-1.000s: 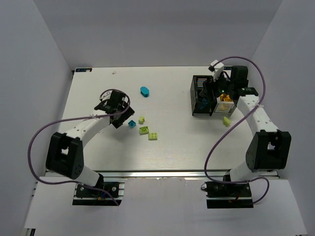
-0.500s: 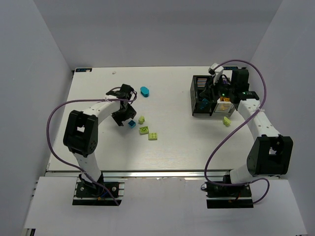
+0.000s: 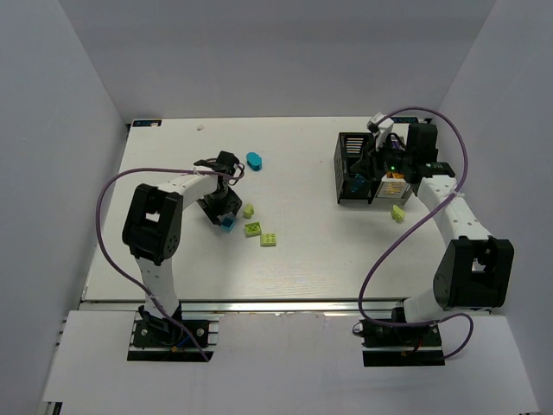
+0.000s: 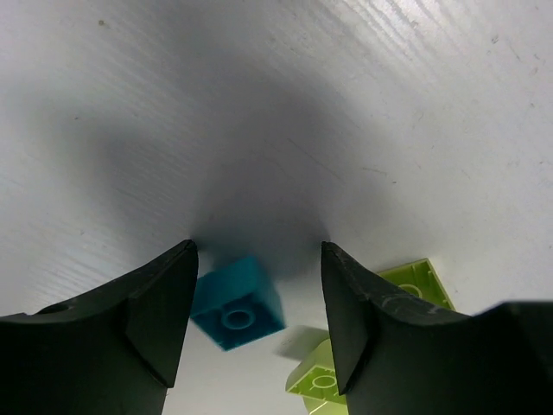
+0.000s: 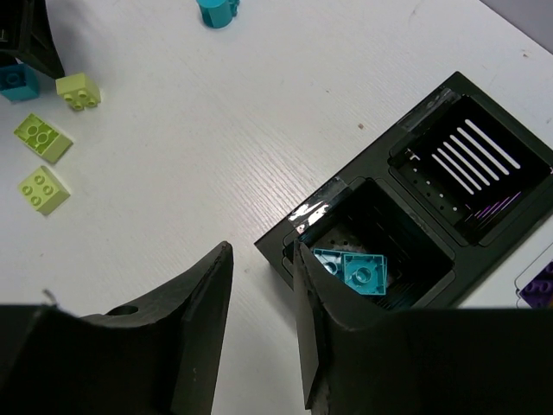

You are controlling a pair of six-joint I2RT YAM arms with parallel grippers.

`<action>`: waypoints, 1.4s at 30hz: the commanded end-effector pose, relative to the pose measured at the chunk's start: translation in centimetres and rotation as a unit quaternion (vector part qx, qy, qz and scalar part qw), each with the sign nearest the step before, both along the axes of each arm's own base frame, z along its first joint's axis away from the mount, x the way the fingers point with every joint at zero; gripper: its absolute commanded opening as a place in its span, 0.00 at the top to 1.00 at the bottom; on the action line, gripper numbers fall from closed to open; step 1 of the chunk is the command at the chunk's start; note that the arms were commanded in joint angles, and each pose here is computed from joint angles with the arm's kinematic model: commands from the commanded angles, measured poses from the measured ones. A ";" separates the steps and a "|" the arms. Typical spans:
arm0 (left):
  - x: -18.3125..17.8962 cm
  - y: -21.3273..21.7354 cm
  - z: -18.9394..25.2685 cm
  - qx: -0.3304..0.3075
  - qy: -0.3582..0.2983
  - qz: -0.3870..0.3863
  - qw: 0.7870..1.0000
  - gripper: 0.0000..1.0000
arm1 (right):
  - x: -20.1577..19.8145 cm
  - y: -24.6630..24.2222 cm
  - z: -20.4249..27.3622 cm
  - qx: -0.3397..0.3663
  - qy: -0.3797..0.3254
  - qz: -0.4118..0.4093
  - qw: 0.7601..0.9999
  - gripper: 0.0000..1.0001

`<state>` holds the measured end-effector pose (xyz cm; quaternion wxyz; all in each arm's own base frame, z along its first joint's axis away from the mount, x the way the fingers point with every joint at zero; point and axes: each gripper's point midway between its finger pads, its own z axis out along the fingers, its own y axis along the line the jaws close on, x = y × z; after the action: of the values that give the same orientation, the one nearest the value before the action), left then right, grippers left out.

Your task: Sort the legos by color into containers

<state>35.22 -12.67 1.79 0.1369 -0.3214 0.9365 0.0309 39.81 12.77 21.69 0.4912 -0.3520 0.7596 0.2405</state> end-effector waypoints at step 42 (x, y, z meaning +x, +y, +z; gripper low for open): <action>-1.8 -1.9 0.1 -0.040 -0.001 -0.166 0.985 0.48 | -0.8 0.4 0.5 0.020 0.006 0.013 1.000 0.57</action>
<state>32.41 -13.27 1.46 0.1150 -0.1720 0.9784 -0.0020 39.35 13.04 21.34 0.4845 -0.3470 0.7608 0.2570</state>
